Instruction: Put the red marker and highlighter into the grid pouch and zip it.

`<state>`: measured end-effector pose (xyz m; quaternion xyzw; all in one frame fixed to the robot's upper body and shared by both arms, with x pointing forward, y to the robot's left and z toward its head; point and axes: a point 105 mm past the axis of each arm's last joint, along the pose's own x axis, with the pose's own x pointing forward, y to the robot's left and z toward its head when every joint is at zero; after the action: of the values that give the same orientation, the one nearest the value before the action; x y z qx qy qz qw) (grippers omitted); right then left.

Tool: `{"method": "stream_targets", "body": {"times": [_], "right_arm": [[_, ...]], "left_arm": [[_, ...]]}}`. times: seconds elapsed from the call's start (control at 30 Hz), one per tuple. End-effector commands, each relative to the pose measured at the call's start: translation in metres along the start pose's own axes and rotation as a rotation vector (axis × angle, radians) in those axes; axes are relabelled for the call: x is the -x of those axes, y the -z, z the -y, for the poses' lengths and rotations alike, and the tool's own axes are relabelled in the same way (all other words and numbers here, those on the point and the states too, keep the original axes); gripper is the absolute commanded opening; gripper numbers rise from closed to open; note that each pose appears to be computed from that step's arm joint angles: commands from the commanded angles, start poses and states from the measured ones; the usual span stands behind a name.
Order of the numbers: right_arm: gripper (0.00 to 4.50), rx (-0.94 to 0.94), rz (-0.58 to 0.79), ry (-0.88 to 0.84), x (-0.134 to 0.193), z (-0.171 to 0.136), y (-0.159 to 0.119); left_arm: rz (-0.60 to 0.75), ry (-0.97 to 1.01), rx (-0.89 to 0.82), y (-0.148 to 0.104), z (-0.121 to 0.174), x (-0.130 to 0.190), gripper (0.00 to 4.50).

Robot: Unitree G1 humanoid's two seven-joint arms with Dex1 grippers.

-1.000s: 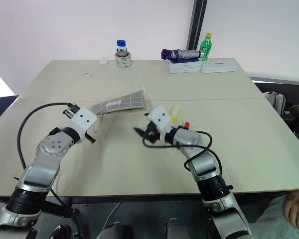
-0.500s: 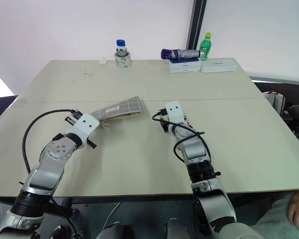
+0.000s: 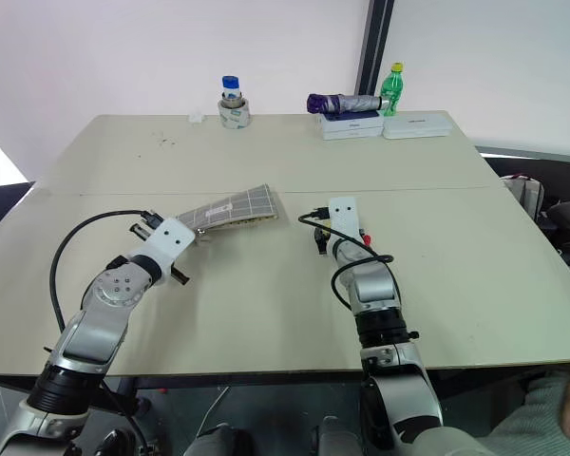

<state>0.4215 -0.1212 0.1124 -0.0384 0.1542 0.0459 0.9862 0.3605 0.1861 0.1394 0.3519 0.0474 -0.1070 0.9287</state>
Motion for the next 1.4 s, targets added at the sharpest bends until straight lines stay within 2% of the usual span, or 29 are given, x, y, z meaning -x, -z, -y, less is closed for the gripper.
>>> {"method": "stream_targets", "body": {"times": [0.03, 0.13, 0.23, 0.3, 0.4, 0.6, 0.73, 1.03, 1.2, 1.4], "right_arm": [[2.19, -0.007, 0.023, -0.01, -0.001, 0.001, -0.008], [0.87, 0.036, 0.05, 0.002, -0.001, 0.004, -0.015], [0.87, 0.09, 0.129, -0.037, 0.004, 0.002, -0.03], [0.87, 0.131, 0.197, -0.122, 0.012, 0.0, -0.043], [0.87, 0.175, 0.237, -0.205, 0.024, 0.005, -0.05], [0.87, 0.298, 0.337, -0.692, 0.084, -0.009, -0.057], [0.87, 0.266, 0.262, -0.922, 0.113, -0.036, -0.045], [0.87, 0.302, 0.188, -0.878, 0.093, -0.075, -0.012], [0.87, 0.288, 0.232, -0.796, 0.078, -0.07, -0.023], [0.87, 0.287, 0.212, -0.769, 0.071, -0.069, -0.02]], "left_arm": [[0.053, -0.034, -0.025, -0.016, -0.009, 0.002, 0.0], [0.053, -0.03, -0.028, -0.016, -0.008, 0.002, 0.0], [0.053, -0.028, -0.03, -0.016, -0.008, 0.002, 0.0], [0.053, -0.027, -0.033, -0.016, -0.009, 0.002, 0.0], [0.054, -0.027, -0.037, -0.015, -0.011, 0.002, 0.0], [0.055, -0.016, -0.045, -0.013, -0.013, -0.001, 0.0], [0.066, -0.008, -0.05, -0.015, -0.013, -0.004, 0.0], [0.116, 0.014, -0.049, -0.029, -0.009, -0.007, 0.0], [0.133, 0.034, -0.056, -0.033, -0.005, -0.005, 0.0], [0.171, 0.062, -0.07, -0.04, 0.002, -0.003, 0.0]]}}
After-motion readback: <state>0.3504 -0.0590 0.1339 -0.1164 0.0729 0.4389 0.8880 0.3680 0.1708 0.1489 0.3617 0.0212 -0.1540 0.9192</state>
